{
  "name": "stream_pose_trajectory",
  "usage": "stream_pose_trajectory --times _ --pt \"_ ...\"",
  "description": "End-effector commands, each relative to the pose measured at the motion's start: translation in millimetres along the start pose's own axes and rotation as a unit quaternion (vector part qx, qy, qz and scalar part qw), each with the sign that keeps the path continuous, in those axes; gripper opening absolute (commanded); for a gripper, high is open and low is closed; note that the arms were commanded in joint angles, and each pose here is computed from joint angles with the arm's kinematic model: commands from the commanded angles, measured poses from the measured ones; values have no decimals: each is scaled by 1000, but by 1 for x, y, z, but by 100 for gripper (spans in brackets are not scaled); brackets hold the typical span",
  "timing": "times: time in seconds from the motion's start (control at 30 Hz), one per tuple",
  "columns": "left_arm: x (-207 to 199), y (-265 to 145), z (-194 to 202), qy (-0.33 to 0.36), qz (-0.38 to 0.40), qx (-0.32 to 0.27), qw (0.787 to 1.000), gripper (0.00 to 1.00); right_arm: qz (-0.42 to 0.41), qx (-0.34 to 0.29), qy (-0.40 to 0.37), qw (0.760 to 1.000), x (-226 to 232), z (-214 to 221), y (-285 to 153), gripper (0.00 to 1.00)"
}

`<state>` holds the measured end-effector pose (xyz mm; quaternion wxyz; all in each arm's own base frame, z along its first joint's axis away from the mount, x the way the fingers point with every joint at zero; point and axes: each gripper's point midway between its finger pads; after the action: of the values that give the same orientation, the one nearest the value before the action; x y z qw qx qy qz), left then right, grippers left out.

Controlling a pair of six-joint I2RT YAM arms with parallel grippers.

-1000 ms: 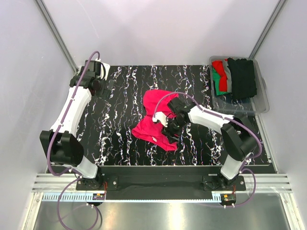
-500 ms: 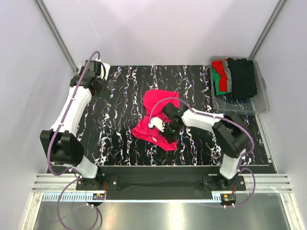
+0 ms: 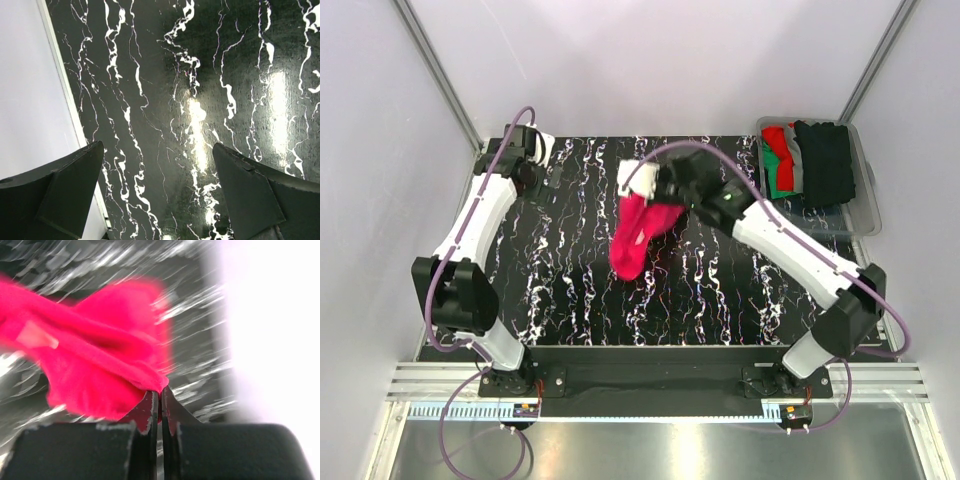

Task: Fold and stack the t-shirts
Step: Flatten the tshirt out

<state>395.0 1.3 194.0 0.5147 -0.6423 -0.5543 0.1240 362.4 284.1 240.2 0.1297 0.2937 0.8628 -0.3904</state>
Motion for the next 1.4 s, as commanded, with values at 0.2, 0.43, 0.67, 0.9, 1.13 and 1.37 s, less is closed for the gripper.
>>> stream_pose_trajectory --times 0.2,0.43,0.67,0.9,1.13,1.37 --pt "33 -36 -58 -15 -35 -110 993 97 231 -272 -159 920 -122 -216 -123 0" --pt "28 -44 -61 -18 -23 -128 991 97 323 -224 -149 907 -176 -200 -137 0" --pt "-23 -1 -37 12 67 -96 993 94 319 -12 -45 947 -201 -13 -54 0" --pt "-61 77 -54 25 159 -61 985 86 288 65 -7 955 -183 70 -30 0" --pt "-88 137 -70 13 238 -3 971 61 281 91 4 956 -178 86 -31 0" --pt "-99 156 -109 -5 262 -49 964 64 265 114 8 958 -169 103 -23 0"
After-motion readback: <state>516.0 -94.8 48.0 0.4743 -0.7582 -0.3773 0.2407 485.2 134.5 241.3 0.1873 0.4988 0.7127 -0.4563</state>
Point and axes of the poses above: each gripper's point midway between its finger pads, its own y axis out along the fingers, its own x axis along the line the jaws close on, z = x × y, and after that the axes turned 14 degrees about y, right-handed
